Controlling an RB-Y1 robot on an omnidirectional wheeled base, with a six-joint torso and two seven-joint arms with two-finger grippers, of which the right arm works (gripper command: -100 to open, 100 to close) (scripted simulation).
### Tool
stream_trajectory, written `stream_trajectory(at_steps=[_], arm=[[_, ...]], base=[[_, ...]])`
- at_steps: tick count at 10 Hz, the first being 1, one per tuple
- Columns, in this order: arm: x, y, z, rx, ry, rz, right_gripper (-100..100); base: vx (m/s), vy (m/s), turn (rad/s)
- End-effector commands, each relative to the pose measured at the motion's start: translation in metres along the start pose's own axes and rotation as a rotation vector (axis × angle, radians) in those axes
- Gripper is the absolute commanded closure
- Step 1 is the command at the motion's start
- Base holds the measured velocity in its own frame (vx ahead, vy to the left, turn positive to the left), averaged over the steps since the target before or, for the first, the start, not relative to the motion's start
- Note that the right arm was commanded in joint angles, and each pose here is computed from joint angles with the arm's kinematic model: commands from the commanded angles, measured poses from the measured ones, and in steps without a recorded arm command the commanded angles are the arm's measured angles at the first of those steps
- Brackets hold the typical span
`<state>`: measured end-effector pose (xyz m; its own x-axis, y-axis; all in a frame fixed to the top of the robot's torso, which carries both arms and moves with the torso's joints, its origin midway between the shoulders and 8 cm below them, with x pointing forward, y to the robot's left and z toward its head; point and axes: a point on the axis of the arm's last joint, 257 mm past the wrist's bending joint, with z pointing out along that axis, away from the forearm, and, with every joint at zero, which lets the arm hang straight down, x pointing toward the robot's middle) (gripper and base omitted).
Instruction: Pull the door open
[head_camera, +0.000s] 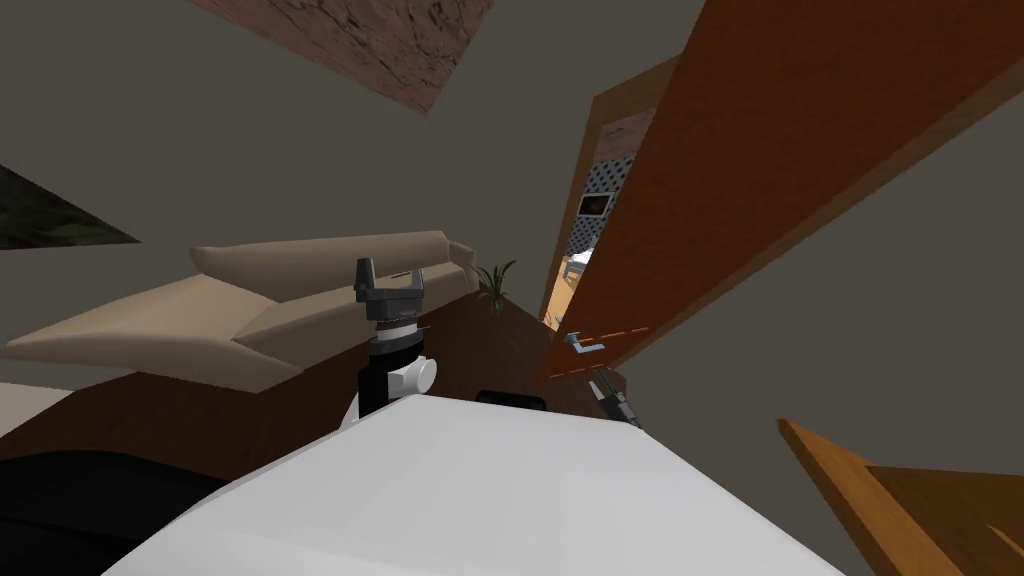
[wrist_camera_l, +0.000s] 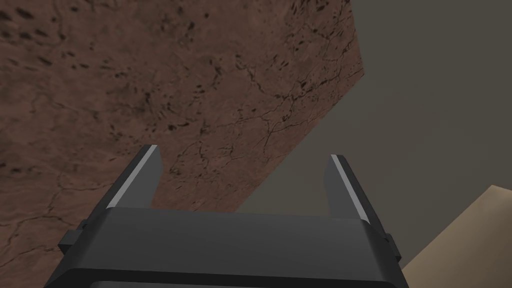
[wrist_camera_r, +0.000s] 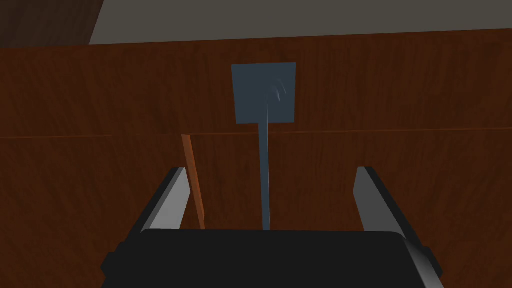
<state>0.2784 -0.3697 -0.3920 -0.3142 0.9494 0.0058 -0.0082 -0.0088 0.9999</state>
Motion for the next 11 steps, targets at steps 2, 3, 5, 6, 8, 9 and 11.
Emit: stream_trajectory(at_steps=[2,3,5,6,8,9,11], arm=[[0.005,-0.001,0.0207,0.010,0.039,-0.004,-100],[0.002,0.000,0.0150,0.007,0.030,-0.003,-100],[0.005,-0.003,0.0437,0.008,0.028,-0.002,-100],[0.006,-0.004,0.0534,0.008,0.027,-0.002,-100],[0.010,-0.004,0.0848,0.007,0.025,-0.002,-100],[0.011,-0.004,0.0951,0.007,0.024,-0.002,-100],[0.014,-0.003,0.1135,0.007,0.024,-0.001,-100]], base=[[-0.038,-0.102,-0.318],[-0.012,-0.050,-0.049],[0.041,0.031,0.021],[0.057,0.033,0.003],[0.100,0.016,0.012],[0.080,-0.010,0.001],[0.040,-0.027,-0.002]])
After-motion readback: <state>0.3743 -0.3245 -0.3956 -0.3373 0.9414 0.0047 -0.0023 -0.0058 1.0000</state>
